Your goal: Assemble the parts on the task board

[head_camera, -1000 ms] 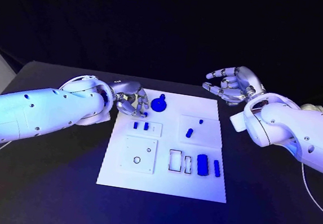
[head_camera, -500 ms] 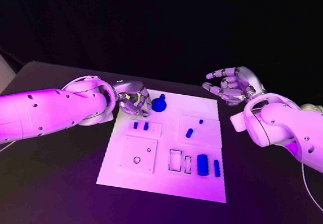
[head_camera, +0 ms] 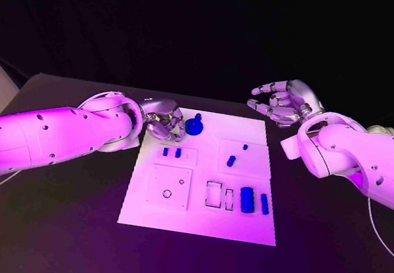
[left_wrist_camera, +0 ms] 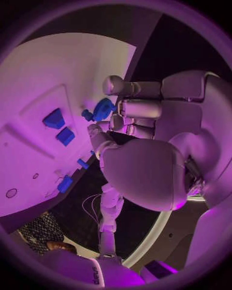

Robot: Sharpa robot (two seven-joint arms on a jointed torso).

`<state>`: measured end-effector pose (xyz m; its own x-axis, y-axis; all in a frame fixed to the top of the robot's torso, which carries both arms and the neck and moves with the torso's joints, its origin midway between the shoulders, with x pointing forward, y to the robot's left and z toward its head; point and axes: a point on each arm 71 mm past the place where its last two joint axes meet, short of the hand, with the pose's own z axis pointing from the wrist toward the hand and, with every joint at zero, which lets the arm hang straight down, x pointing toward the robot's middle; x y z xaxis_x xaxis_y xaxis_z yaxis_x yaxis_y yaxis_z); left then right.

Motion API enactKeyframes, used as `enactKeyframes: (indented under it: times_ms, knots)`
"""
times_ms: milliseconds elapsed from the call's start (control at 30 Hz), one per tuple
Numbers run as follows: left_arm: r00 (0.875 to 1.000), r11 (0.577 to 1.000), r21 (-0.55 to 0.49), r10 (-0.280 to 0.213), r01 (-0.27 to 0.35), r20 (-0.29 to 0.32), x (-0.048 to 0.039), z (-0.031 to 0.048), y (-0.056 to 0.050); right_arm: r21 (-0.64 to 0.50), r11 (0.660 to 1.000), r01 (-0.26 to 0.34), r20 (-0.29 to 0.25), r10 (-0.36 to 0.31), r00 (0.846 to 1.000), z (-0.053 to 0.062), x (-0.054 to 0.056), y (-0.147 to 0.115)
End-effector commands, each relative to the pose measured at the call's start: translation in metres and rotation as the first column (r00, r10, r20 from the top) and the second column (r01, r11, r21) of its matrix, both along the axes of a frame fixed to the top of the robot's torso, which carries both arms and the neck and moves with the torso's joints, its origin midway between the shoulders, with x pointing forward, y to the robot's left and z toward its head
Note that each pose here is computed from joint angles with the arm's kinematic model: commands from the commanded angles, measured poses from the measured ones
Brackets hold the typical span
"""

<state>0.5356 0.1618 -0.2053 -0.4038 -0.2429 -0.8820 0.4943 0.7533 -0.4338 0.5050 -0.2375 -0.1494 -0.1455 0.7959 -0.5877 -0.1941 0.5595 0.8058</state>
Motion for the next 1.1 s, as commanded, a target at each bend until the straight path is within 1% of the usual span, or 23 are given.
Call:
enactKeyframes:
  times_ms: [33,1100]
  knots:
    - [1.000,1.000,0.017,-0.017,0.017,-0.019,-0.0010,-0.0017,-0.0021,-0.001,1.000,-0.010,0.010,0.010,1.000,0.0006,-0.0004,0.0010]
    - [0.999,1.000,0.030,-0.005,0.007,-0.047,0.0003,-0.0040,0.0024,-0.001,1.000,-0.008,0.013,0.008,1.000,0.0008,-0.0004,0.0004]
